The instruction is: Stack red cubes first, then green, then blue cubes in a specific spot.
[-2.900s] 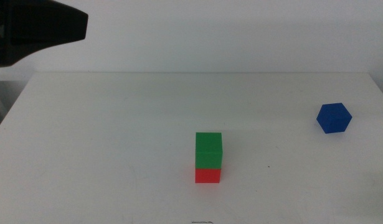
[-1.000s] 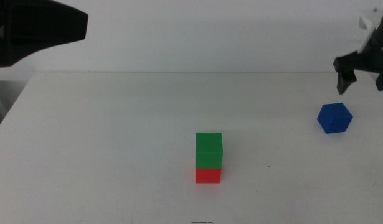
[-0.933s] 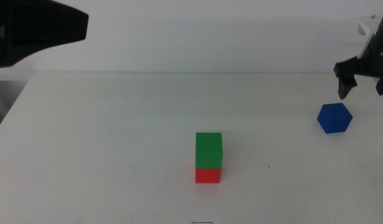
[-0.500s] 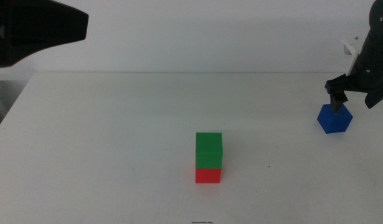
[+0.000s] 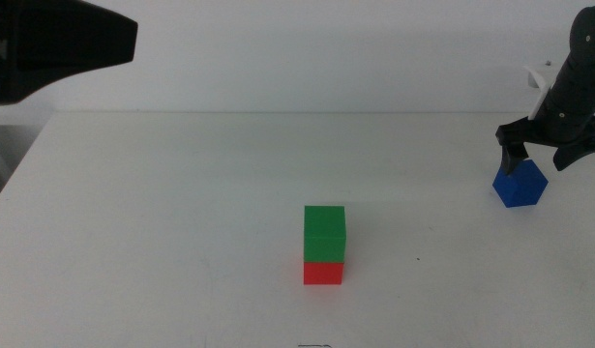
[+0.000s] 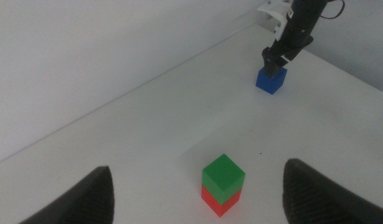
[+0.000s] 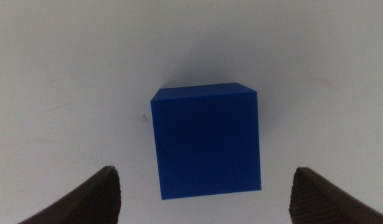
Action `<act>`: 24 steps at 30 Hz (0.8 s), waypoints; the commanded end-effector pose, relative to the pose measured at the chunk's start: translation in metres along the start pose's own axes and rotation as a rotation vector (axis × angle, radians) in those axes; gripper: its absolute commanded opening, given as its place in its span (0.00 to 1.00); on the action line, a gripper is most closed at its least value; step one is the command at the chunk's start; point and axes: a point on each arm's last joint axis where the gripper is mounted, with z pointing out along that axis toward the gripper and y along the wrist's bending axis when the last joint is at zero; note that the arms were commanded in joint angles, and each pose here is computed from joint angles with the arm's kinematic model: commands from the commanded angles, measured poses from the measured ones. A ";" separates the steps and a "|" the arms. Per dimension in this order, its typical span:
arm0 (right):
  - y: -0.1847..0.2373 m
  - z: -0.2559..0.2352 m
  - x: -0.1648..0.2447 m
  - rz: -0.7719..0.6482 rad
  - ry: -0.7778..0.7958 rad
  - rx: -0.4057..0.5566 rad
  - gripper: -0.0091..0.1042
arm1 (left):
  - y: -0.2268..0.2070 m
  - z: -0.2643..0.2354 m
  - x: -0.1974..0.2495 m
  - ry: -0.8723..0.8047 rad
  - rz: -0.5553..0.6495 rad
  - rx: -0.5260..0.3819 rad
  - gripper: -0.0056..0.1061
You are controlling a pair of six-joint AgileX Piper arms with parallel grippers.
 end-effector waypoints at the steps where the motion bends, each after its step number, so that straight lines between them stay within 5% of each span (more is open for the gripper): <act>1: -0.005 -0.035 -0.006 -0.003 -0.112 0.012 0.81 | -0.001 -0.006 -0.011 -0.089 -0.010 -0.014 0.87; 8: -0.007 -0.036 -0.009 -0.006 -0.139 0.025 0.75 | -0.001 -0.006 -0.011 -0.089 -0.010 -0.014 0.87; 24: -0.005 0.001 -0.012 0.010 -0.084 0.007 0.77 | -0.001 -0.006 -0.011 -0.089 -0.010 -0.014 0.87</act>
